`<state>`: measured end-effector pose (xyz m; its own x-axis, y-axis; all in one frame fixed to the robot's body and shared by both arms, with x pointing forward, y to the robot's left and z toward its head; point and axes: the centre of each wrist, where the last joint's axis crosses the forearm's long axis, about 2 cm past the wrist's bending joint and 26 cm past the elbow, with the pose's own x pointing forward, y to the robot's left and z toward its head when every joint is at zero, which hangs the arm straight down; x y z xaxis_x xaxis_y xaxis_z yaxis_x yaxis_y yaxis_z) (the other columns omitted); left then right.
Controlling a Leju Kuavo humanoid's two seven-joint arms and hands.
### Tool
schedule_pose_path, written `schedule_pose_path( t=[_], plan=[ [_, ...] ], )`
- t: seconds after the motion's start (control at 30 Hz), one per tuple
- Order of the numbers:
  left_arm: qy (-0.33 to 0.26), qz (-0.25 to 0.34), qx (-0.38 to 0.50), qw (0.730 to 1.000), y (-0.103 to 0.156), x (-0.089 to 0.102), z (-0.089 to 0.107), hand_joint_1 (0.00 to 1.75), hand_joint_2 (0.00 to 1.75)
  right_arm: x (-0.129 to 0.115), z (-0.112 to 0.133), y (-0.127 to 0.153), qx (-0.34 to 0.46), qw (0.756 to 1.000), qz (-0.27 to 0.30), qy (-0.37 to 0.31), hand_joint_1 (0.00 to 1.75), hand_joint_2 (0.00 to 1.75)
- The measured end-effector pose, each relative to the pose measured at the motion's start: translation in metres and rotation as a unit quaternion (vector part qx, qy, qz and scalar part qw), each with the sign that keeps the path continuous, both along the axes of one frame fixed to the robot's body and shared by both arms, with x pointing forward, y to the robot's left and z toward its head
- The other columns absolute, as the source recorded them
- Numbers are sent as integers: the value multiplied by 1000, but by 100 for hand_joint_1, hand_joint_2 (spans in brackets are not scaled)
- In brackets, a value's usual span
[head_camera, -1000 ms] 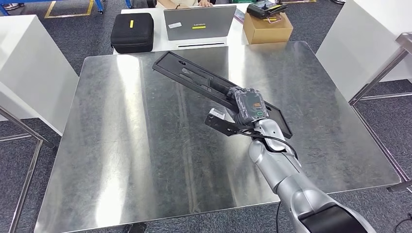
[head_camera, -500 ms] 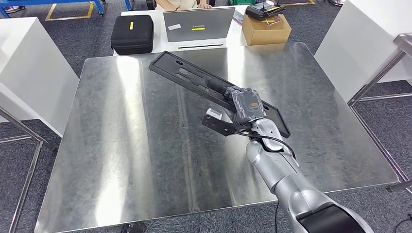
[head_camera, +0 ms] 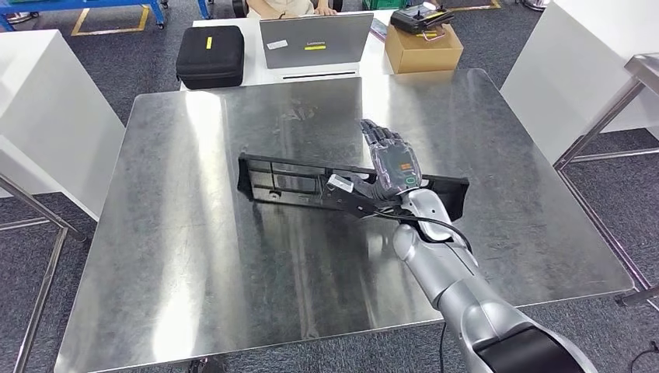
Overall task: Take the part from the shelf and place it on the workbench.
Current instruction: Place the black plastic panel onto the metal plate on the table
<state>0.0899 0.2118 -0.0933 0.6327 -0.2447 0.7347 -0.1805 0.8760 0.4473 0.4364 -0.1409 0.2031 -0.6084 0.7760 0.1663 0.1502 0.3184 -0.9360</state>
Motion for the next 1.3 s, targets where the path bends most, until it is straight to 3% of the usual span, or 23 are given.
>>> schedule_pose_path(
  t=[0.63, 0.9, 1.0, 1.17, 1.3],
  plan=[
    [8, -1, -16, 1000, 1, 1, 0, 0, 0, 5, 7, -2, 1, 1000, 9, 18, 0, 175],
    [10, 5, -19, 1000, 2, 1, -1, 0, 0, 7, 0, -6, 31, 990, 36, 132, 0, 175],
    [12, 9, -20, 1000, 2, -1, -1, 0, 0, 4, -5, -7, 25, 990, 37, 133, 0, 175],
    [18, 16, -21, 999, 2, -7, -2, 0, 0, 5, -6, -27, 4, 997, -27, 66, 0, 175],
    [24, 27, -24, 999, 3, -14, -4, 0, 0, 18, 7, -82, -11, 994, -108, 4, 0, 175]
  ],
)
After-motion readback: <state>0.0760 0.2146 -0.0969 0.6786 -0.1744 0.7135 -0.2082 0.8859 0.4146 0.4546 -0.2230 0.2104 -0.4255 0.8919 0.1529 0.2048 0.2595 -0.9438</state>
